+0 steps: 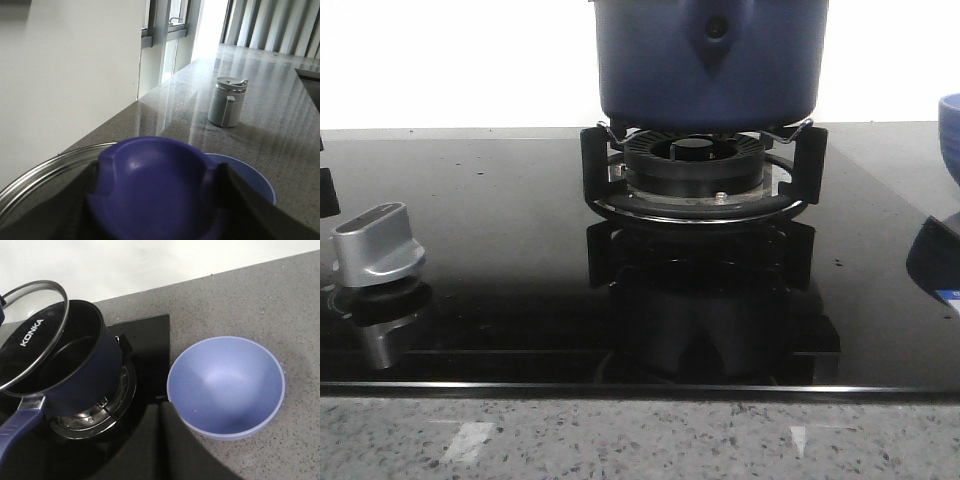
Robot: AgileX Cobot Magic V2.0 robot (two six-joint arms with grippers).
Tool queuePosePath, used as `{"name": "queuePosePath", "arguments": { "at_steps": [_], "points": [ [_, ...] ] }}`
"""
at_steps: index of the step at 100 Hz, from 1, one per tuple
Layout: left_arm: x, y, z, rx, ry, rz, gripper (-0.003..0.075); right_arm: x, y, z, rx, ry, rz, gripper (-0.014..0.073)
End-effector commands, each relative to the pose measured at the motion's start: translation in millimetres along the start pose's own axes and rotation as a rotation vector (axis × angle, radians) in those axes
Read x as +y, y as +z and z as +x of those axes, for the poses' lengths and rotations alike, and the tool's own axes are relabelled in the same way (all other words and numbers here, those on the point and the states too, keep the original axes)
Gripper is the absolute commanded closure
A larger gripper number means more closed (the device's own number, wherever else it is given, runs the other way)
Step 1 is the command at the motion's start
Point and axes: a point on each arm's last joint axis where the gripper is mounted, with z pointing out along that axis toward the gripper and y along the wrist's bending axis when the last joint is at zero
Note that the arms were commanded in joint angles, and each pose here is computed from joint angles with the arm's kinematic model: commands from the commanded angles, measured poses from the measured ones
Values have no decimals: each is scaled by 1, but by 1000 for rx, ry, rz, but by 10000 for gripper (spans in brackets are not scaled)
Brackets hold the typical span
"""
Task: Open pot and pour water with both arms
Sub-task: 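Lower the glass lid back onto the saucepan with the left gripper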
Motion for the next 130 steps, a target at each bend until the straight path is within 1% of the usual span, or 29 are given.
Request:
{"name": "queuePosePath", "arguments": {
  "at_steps": [1,10,17,24,49,82,103,121,130],
  "points": [
    [-19,0,-39,-113,36,40,436,3,-4,-12,-99,-16,-17,663],
    [-18,3,-39,-112,41,43,436,3,-4,-12,-99,-16,-17,663],
    [-16,4,-35,-105,3,44,436,3,-4,-11,-97,-16,-17,663],
    [-15,5,-32,-78,-27,41,436,3,-4,-11,-91,-16,-16,663],
    [-14,6,-24,6,-30,33,436,3,-4,-11,-88,-16,-15,663],
    [-4,6,-23,14,-56,-77,436,3,-4,-11,-88,-16,-15,663],
    [-5,6,-23,13,-56,-71,436,3,-4,-11,-88,-16,-15,663],
    [-4,11,-14,27,-74,-27,436,2,-2,-10,-90,-16,-15,663],
    [-2,12,-11,33,-79,-28,436,1,0,-8,-80,-14,-13,663]
  ]
}}
